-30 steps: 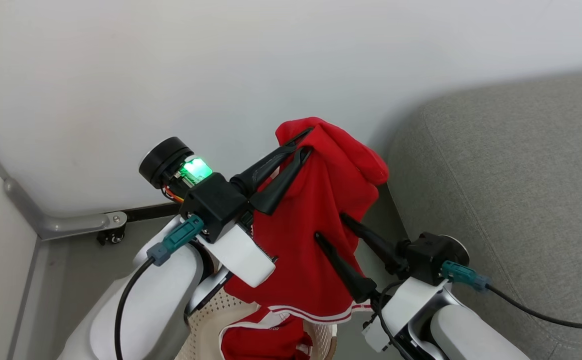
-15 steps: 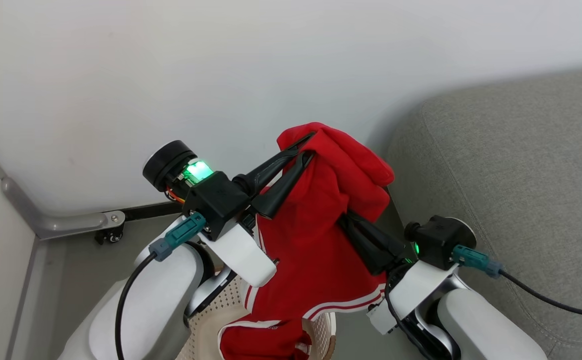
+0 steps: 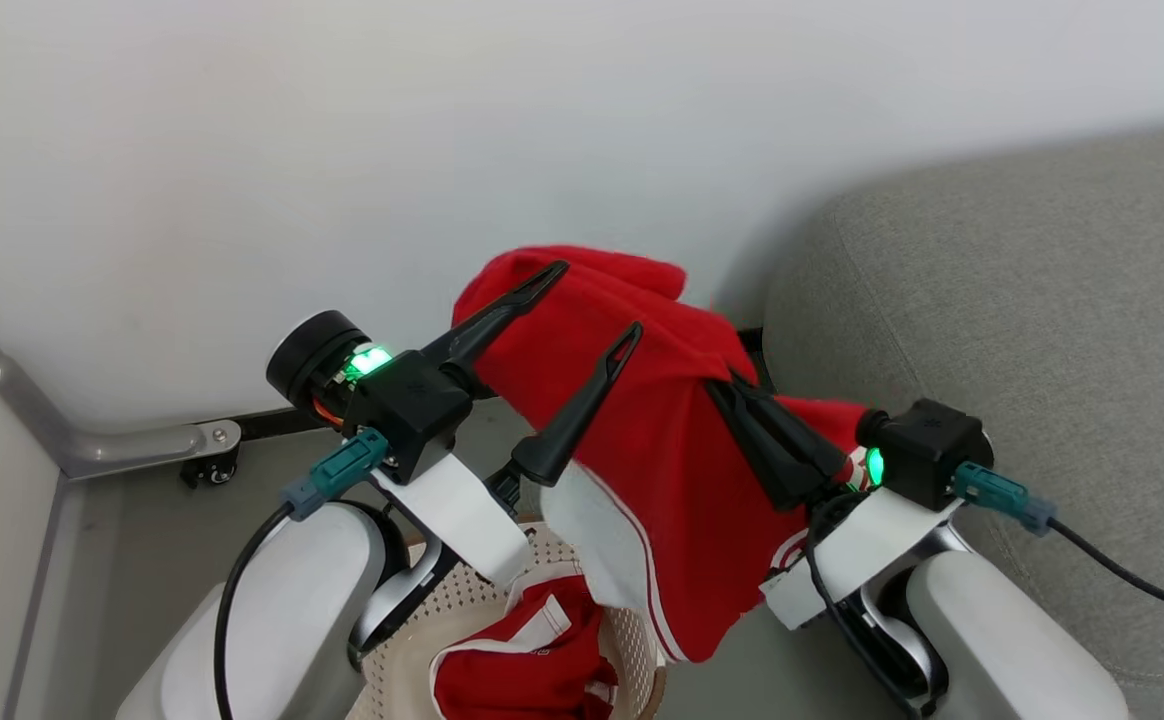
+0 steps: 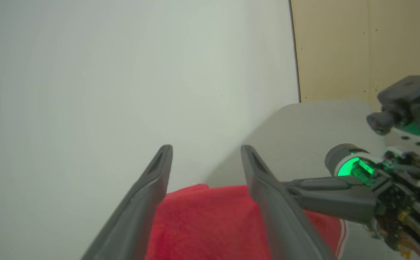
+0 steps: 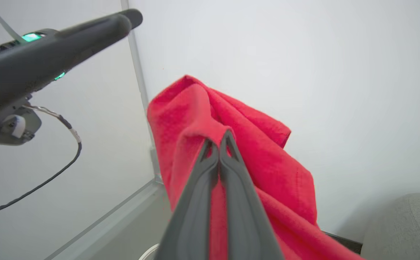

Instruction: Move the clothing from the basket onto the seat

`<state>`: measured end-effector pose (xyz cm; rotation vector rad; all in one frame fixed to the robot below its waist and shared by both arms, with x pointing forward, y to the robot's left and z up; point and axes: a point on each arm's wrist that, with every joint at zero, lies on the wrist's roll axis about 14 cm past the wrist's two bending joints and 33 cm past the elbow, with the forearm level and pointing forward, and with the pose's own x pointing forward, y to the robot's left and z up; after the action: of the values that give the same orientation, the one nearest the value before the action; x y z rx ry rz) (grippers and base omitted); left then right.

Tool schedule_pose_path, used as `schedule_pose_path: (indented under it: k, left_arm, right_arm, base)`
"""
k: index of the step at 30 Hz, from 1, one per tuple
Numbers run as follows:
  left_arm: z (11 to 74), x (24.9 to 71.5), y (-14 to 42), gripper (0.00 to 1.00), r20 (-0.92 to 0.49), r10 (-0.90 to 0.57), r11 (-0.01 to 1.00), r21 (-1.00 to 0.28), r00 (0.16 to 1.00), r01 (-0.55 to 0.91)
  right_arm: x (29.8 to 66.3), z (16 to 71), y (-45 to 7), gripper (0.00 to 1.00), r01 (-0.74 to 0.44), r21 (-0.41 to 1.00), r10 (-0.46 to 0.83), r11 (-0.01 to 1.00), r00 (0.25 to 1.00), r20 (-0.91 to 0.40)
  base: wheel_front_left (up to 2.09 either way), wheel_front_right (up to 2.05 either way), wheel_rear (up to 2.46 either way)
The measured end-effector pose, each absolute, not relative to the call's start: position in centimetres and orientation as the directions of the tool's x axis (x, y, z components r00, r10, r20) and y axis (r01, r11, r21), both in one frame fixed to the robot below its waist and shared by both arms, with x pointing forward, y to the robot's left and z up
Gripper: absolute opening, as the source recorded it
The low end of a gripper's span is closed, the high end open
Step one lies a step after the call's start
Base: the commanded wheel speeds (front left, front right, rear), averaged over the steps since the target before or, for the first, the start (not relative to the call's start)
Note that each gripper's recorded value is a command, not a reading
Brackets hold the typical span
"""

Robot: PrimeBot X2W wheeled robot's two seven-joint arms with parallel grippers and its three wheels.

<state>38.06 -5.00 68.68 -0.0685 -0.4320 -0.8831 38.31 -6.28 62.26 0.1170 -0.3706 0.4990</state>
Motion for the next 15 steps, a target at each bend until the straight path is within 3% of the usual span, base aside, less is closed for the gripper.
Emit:
schedule_pose_path:
  k: [15]
  left_arm:
    - [67.6,38.0,-6.3,1.00,0.364,-0.761,0.601,0.084,0.537,0.795]
  right_arm:
    - [38.9,63.1,-12.0,0.00,-0.330,0.012,0.297,0.944,0.864,0.407]
  base:
    - [0.00,0.00,0.00]
